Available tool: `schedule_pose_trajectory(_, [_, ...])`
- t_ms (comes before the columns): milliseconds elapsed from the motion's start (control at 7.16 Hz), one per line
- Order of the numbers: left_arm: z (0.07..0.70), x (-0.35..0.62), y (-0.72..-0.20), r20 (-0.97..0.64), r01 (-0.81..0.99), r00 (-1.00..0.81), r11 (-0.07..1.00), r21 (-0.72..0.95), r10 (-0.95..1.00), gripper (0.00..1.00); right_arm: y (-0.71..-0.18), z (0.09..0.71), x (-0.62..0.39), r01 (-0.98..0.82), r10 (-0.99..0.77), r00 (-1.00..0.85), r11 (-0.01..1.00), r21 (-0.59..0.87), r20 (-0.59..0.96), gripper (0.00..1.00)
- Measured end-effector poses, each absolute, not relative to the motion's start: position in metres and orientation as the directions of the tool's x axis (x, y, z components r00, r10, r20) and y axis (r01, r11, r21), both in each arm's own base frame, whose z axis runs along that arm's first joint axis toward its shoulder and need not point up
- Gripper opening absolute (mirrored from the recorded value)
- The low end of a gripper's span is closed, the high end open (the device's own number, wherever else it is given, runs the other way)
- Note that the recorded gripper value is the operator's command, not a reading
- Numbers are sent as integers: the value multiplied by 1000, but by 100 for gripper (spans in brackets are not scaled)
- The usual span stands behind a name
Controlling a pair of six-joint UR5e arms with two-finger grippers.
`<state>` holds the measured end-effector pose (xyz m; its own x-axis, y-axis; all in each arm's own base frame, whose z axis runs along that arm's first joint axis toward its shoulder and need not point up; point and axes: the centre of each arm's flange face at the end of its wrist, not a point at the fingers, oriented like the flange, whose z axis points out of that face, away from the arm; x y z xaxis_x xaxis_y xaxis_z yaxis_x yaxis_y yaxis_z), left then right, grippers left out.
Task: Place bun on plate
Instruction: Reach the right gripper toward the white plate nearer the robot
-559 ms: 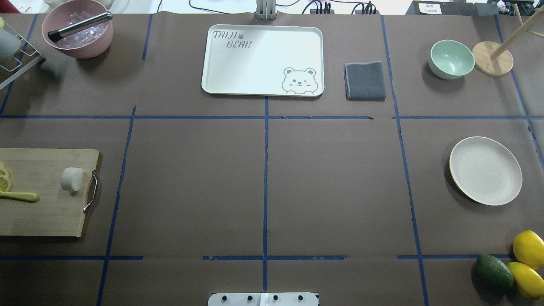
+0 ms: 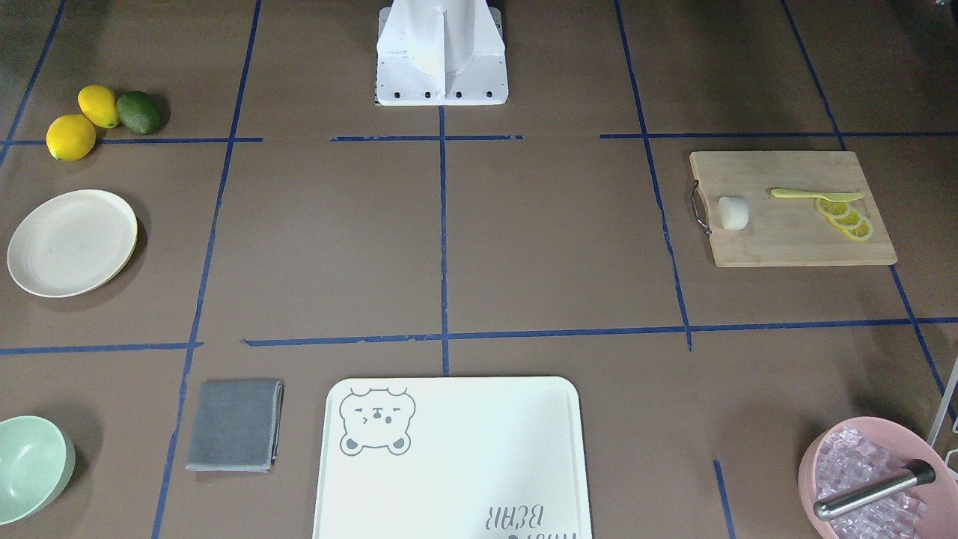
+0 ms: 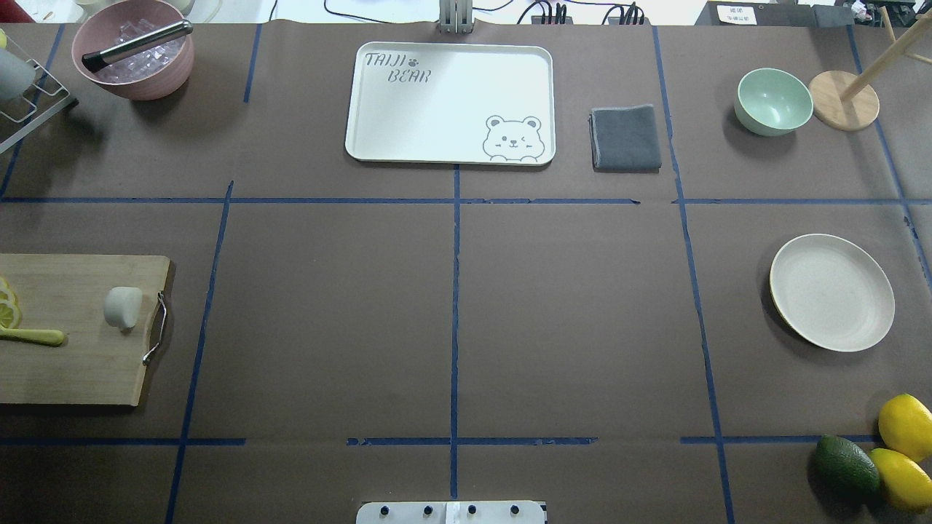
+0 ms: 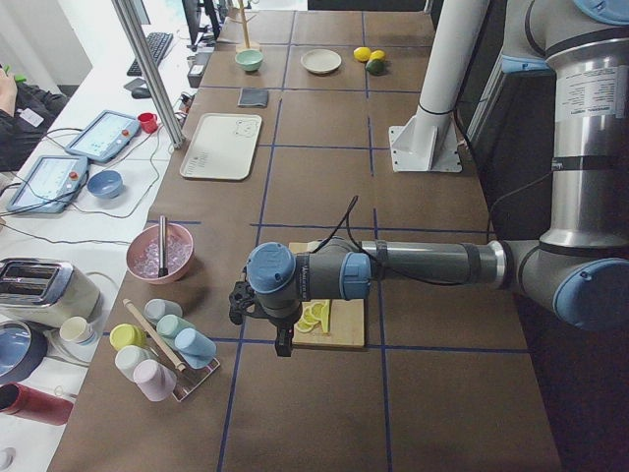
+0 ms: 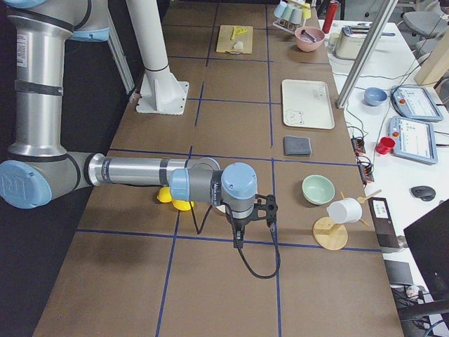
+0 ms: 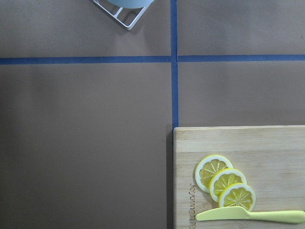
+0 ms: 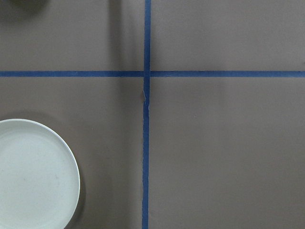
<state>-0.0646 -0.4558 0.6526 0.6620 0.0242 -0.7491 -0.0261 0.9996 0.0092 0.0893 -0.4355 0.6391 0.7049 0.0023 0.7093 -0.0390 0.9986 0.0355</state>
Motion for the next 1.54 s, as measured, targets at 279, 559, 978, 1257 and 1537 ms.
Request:
schedule_pose_trajectory(279, [652,-65,-456,-749,-24,662,1000,13,26,100,-445,631,89,-39,-8,703,998,50,711,100])
schedule_pose_trajectory(559, [650,-65,-457,-749,-21,661,1000,17,27,100,-453,626,80,-27,-21,702,998,56,712,100])
schedule_pose_trajectory(978, [647,-65,-458,-750,-20,661,1000,24,31,100,-465,625,4,-35,-24,689,997,67,724,100])
schedule_pose_trajectory(1257, [645,-65,-458,-750,-20,660,999,27,33,100,-457,648,-55,-55,-19,672,996,76,740,100])
schedule_pose_trajectory(1537, [643,-65,-457,-750,-19,660,999,31,36,100,-433,660,-107,-86,0,659,993,76,752,99])
